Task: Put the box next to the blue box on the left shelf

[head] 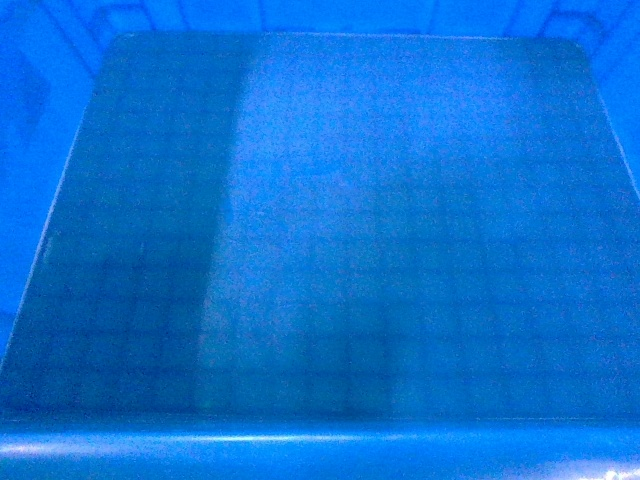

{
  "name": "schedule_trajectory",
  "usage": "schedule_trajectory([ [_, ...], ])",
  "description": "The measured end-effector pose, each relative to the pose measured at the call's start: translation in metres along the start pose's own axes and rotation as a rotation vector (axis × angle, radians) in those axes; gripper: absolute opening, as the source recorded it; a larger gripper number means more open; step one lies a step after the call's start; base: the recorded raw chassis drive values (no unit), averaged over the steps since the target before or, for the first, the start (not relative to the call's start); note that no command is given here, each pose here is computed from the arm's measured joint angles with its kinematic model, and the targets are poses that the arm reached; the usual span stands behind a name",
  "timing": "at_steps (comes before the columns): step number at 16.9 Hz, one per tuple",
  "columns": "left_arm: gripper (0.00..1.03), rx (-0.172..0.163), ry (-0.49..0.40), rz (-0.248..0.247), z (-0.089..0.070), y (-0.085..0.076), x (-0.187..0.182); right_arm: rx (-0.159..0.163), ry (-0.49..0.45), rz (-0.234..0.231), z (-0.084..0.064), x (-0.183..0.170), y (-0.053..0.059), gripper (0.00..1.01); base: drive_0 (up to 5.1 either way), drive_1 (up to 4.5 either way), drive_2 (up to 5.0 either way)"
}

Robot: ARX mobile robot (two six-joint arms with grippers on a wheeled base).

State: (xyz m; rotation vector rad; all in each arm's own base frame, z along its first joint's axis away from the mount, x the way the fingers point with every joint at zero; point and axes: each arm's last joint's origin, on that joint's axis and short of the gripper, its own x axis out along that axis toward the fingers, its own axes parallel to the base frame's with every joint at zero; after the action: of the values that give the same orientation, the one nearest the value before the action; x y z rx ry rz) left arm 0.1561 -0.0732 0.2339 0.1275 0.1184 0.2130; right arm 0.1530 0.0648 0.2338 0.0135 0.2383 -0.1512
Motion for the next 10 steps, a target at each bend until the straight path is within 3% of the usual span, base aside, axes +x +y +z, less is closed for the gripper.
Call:
schedule_trajectory([
  [10,0.16,0.0,0.0,0.001,0.0,0.0,0.0,0.0,0.0,0.0,0.0,-0.0001,0.0,0.13,-1.7,-1.65,-1.7],
])
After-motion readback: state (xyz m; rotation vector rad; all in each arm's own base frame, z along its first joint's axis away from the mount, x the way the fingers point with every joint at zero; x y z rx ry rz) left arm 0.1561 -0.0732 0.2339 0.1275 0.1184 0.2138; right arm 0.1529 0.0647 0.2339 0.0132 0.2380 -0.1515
